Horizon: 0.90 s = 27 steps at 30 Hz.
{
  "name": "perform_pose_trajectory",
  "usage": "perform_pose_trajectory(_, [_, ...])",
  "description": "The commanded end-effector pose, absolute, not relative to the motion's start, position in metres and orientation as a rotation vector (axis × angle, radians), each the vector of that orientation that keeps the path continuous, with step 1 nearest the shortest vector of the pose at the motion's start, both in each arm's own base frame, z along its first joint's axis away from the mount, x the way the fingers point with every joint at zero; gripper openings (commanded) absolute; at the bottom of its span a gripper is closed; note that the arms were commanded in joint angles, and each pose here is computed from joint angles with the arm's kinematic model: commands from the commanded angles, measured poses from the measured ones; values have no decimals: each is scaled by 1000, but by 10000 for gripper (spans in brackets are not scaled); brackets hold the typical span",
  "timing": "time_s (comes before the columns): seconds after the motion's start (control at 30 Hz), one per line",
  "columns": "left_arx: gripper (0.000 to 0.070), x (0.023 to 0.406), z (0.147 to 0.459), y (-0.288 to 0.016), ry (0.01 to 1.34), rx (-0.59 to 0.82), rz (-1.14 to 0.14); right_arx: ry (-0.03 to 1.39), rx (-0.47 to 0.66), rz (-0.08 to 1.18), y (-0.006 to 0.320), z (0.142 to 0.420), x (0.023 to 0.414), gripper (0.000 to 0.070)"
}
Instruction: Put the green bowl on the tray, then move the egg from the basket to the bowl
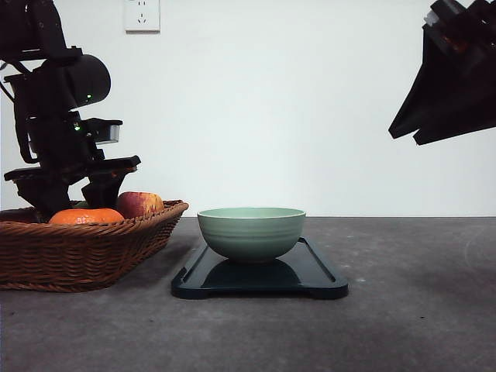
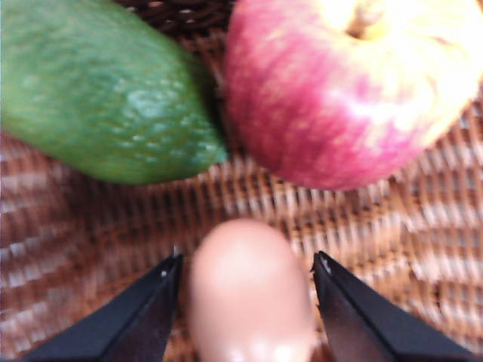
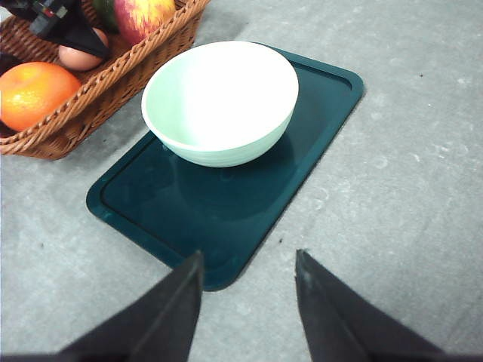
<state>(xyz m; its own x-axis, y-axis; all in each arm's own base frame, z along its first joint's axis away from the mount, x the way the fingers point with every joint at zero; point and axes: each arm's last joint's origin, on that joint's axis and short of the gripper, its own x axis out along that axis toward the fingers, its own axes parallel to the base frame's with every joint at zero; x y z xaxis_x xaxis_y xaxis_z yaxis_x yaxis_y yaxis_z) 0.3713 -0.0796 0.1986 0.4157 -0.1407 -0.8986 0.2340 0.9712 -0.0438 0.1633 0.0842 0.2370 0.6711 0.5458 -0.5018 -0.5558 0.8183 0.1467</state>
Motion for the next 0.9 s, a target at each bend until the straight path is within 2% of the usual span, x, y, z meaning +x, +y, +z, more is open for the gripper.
perform_pose_trajectory(0.0, [349,377,198,-82,1109,101,-234,548,-28,624,86,238,165,239])
perform_pose_trajectory(0.37, [343,376,197,-81,1128,103,-232,542,-33,604,85,239,165,239])
perform_pose_trajectory(0.53, [213,375,197,-81,1134,103,-232,542,-33,604,85,239,165,239])
perform_pose_trajectory(0.87, [212,373,198,-81,1164,103,-229,542,-33,604,85,239,165,239])
